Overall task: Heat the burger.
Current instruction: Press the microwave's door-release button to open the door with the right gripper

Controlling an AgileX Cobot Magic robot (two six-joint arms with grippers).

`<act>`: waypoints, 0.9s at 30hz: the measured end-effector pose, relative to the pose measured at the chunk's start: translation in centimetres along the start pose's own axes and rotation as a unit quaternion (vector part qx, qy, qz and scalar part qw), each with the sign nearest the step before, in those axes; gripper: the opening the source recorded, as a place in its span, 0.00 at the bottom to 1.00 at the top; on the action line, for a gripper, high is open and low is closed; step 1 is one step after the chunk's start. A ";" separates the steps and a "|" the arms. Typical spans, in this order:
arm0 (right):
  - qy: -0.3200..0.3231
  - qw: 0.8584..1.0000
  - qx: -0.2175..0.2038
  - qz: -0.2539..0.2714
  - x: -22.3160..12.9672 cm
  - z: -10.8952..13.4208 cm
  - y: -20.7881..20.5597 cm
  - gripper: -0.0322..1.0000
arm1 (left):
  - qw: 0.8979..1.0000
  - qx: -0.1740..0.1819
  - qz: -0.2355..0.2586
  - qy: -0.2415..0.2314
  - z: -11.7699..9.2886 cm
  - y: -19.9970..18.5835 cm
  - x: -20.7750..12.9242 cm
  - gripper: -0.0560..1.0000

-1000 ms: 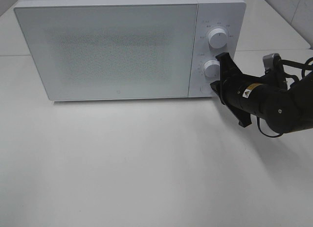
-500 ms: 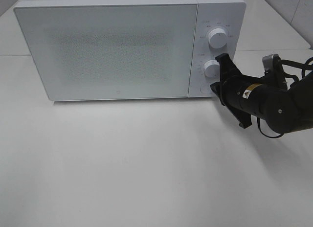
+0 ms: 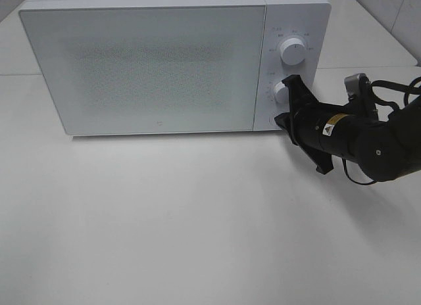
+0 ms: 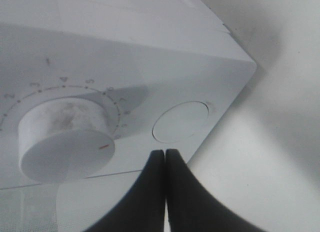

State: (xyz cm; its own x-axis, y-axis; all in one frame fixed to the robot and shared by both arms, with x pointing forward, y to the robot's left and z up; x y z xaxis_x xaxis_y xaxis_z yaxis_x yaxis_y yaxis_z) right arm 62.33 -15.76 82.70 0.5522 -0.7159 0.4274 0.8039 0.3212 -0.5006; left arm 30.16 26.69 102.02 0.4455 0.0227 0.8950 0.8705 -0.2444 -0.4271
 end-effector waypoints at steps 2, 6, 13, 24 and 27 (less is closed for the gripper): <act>0.002 1.000 -0.001 -0.001 0.0 0.0 0.0 0.03 | 1.000 0.000 0.000 0.000 0.0 0.0 0.0 0.05; 0.016 1.000 -0.007 -0.013 0.4 -0.2 0.0 0.03 | 1.000 0.000 0.000 0.000 0.0 0.0 0.0 0.05; 0.020 1.000 -0.010 -0.017 0.6 -0.3 0.1 0.03 | 1.000 0.000 0.000 0.000 0.0 0.0 0.0 0.05; 0.026 0.999 -0.013 -0.018 0.6 -0.5 1.2 0.03 | 1.000 0.000 0.000 0.000 0.0 0.0 0.0 0.05; 0.032 0.999 -0.014 -0.023 0.7 -0.7 1.4 0.03 | 1.000 0.000 0.000 0.000 0.0 0.0 0.0 0.05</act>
State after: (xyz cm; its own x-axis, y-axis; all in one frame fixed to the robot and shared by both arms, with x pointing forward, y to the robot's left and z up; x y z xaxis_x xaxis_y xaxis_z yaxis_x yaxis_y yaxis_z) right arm 63.70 -16.25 81.81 0.4996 -0.7672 0.4023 0.8205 0.2703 -0.5036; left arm 30.16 26.69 102.02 0.4455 0.0227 0.8950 0.8705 -0.2444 -0.4271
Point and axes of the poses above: a point on each arm's last joint axis where the gripper is mounted, y pointing out along that axis toward the gripper, z along the wrist's bending axis when the last joint is at zero, x = y × z, the point moved 8 cm from there along y, pointing out along that axis toward the gripper, and after that the axes turned 11 degrees about -y, right-handed, at the moved point
